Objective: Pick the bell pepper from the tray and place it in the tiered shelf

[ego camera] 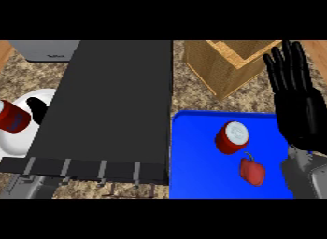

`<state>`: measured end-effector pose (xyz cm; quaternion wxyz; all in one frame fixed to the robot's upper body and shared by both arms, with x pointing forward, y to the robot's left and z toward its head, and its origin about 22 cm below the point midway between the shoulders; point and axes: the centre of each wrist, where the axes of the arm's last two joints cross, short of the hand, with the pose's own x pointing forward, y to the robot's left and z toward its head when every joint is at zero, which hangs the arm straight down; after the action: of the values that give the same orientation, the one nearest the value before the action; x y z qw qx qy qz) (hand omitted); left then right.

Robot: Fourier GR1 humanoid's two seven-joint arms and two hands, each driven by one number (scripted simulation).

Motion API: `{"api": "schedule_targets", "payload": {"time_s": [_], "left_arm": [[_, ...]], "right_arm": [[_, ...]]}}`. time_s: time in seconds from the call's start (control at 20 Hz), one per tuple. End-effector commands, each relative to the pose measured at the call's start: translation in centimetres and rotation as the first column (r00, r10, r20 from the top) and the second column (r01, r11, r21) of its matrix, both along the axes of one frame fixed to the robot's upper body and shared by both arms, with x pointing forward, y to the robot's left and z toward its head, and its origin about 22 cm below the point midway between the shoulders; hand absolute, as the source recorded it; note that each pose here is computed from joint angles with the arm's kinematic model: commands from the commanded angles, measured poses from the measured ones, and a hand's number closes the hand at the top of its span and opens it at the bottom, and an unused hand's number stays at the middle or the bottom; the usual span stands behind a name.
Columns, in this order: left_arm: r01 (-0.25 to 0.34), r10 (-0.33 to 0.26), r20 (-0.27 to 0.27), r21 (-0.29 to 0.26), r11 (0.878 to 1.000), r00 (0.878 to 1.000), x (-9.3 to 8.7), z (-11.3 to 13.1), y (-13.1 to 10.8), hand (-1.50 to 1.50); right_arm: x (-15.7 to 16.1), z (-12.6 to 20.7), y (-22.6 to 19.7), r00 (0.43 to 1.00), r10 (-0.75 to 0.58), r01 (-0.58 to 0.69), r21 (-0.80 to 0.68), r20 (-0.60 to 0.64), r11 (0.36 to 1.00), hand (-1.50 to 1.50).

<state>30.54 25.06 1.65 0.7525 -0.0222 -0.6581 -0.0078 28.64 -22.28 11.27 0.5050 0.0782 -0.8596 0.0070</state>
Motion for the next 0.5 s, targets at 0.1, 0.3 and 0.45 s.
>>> {"api": "schedule_targets", "payload": {"time_s": [0.1,0.3,0.45], "left_arm": [[-0.038,0.046,-0.047,0.159,0.987,0.998,-2.3,-1.7,3.2,0.00],[-0.086,0.106,-0.085,0.211,0.974,0.991,-3.2,-2.6,5.1,0.00],[-0.038,0.074,-0.147,0.235,0.971,0.986,-5.7,-5.0,4.2,0.00]], "right_arm": [[-4.3,-5.5,-7.4,0.821,-0.533,0.503,-0.183,-0.206,0.845,-1.50],[-12.0,-12.2,-16.7,0.349,-0.874,0.641,-0.595,-0.337,0.485,-1.50],[-15.5,-14.2,-14.7,0.085,-0.925,0.838,-0.476,-0.370,0.268,1.50]]}}
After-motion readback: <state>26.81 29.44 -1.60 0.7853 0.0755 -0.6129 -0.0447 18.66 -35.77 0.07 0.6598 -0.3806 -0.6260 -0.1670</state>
